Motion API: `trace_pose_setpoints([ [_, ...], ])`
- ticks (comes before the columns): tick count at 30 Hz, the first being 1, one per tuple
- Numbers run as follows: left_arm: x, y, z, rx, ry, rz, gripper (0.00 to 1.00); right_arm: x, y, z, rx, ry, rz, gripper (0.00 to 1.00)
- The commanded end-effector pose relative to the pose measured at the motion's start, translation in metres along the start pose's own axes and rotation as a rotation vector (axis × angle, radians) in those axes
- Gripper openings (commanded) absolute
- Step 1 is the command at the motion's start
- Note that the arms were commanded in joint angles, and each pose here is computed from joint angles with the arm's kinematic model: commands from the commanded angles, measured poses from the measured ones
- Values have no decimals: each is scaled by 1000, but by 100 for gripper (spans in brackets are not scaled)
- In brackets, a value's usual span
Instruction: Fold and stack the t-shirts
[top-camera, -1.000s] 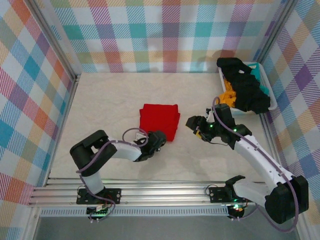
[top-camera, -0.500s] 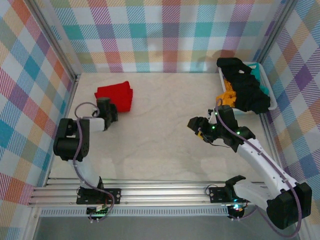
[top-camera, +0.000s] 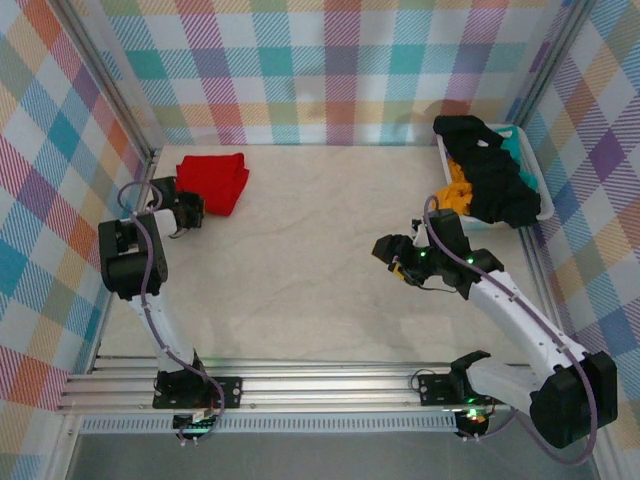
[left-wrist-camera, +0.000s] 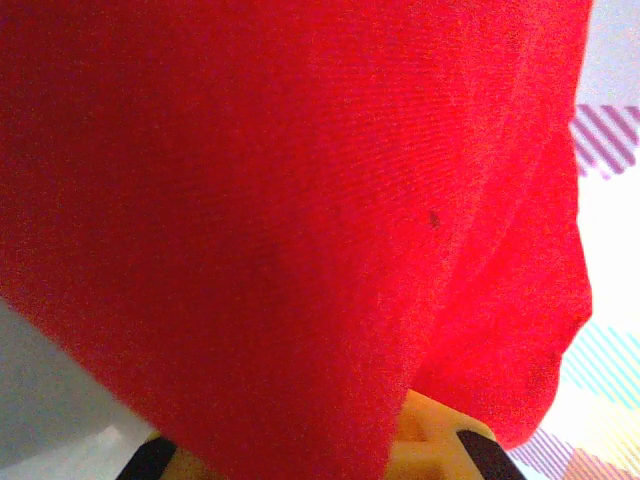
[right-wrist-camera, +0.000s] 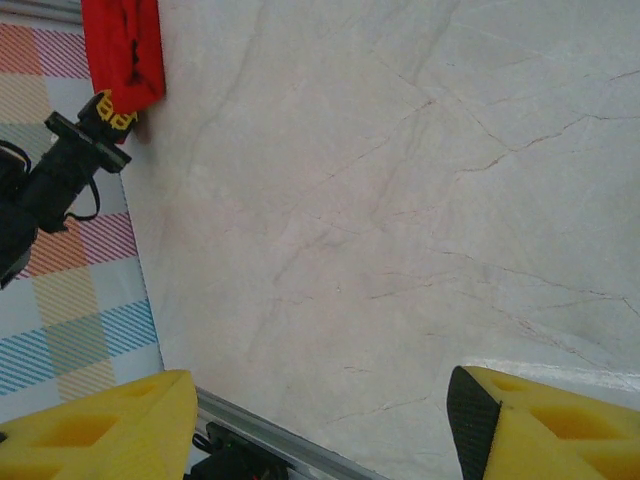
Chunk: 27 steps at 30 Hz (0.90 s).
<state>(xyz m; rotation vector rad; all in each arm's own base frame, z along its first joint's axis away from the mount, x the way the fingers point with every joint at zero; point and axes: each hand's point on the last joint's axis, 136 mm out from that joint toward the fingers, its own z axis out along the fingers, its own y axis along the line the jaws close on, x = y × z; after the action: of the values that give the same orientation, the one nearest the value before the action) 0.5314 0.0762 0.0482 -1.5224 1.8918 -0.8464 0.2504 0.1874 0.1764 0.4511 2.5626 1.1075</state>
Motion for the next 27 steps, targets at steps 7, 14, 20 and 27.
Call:
trace_pose_setpoints([
  [7,-15,-15,23,16,-2,-37,0,1,3,1,-7,6,-22,68],
  [14,-3,-25,-4,27,10,4,74,-10,-1,-5,71,-32,-63,100],
  [20,30,-111,-135,162,-74,474,100,-53,-16,-47,361,-220,-262,100],
  [27,45,-91,-278,-13,-424,738,100,-121,-16,-100,534,-647,-470,100],
])
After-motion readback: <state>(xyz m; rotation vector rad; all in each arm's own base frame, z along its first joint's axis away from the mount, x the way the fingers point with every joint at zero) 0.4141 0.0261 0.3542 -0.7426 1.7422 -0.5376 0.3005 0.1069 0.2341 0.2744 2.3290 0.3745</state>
